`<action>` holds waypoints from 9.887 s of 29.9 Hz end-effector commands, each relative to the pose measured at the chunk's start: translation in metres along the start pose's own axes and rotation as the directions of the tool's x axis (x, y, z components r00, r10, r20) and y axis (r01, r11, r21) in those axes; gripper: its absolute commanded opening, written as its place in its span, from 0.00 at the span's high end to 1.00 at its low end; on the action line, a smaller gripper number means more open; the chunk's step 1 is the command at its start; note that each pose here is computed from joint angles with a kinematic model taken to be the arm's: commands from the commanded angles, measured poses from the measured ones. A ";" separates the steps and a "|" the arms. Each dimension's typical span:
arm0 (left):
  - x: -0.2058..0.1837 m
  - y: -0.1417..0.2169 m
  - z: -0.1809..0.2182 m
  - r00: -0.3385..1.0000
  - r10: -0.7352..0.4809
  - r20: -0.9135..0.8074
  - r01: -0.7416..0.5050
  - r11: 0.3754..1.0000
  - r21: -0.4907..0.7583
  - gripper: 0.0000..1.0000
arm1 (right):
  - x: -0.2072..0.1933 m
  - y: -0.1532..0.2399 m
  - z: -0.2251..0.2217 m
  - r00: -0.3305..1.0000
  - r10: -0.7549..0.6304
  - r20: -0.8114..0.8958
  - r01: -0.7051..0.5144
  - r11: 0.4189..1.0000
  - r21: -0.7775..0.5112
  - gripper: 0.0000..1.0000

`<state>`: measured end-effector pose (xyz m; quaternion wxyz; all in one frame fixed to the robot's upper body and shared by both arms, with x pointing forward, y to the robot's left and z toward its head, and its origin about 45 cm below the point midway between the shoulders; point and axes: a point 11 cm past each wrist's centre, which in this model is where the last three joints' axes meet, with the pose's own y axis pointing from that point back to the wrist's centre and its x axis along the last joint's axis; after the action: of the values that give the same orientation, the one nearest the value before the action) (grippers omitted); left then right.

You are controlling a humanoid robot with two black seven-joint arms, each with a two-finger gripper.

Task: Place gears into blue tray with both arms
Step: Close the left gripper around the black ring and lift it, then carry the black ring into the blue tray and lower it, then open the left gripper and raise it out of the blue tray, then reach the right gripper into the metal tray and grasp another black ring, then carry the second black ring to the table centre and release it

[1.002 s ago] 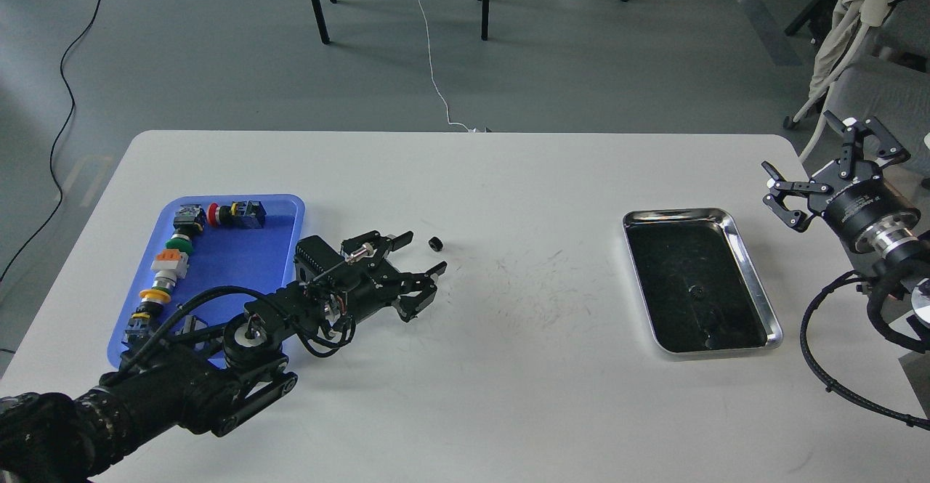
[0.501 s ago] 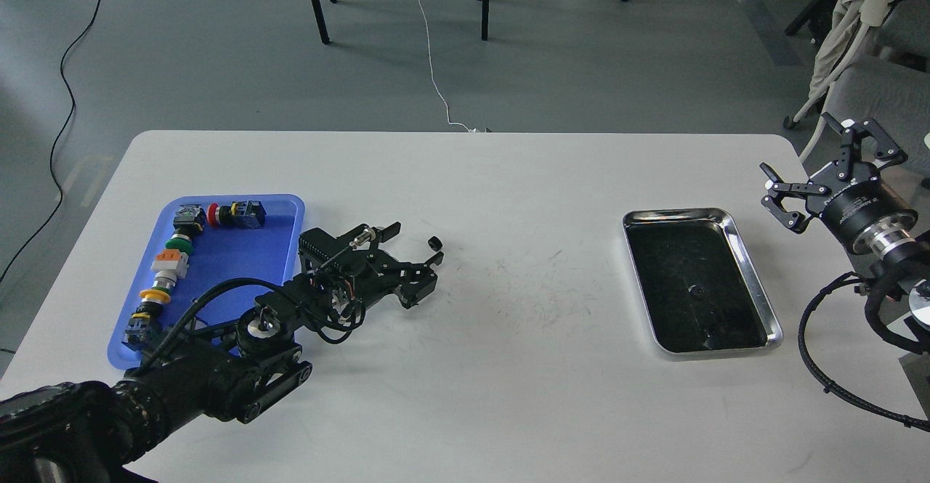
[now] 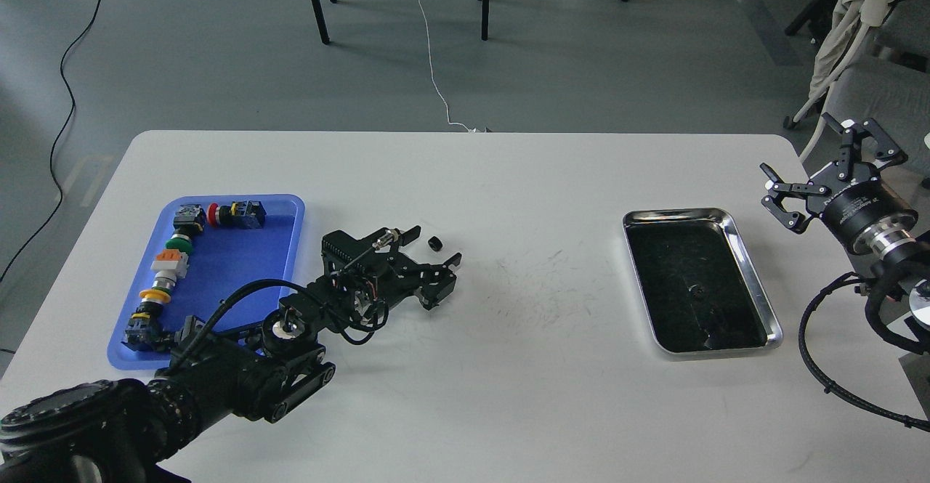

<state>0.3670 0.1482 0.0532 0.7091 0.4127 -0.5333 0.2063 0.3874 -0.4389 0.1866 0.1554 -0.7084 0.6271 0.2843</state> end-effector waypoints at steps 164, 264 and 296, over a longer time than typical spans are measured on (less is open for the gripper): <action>0.212 0.100 -0.179 -0.098 0.378 -0.921 -0.231 0.891 0.391 0.02 | -0.111 0.015 0.086 -0.308 -0.870 -0.386 -0.393 0.486 -0.781 0.05; 0.205 0.100 -0.178 -0.091 0.381 -0.920 -0.215 0.895 0.392 0.02 | -0.285 -0.088 0.196 -0.359 -0.723 -0.591 -0.007 0.635 -0.772 0.98; 0.208 0.104 -0.183 -0.099 0.397 -0.912 -0.227 0.884 0.409 0.02 | -0.296 -0.040 0.282 -0.087 -0.836 -0.542 0.091 0.535 -0.840 0.98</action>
<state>0.4703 0.3236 0.2682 0.7773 0.0487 0.0584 0.6245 0.3531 -0.0292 0.1417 -0.3973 -0.8963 0.1210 -0.1557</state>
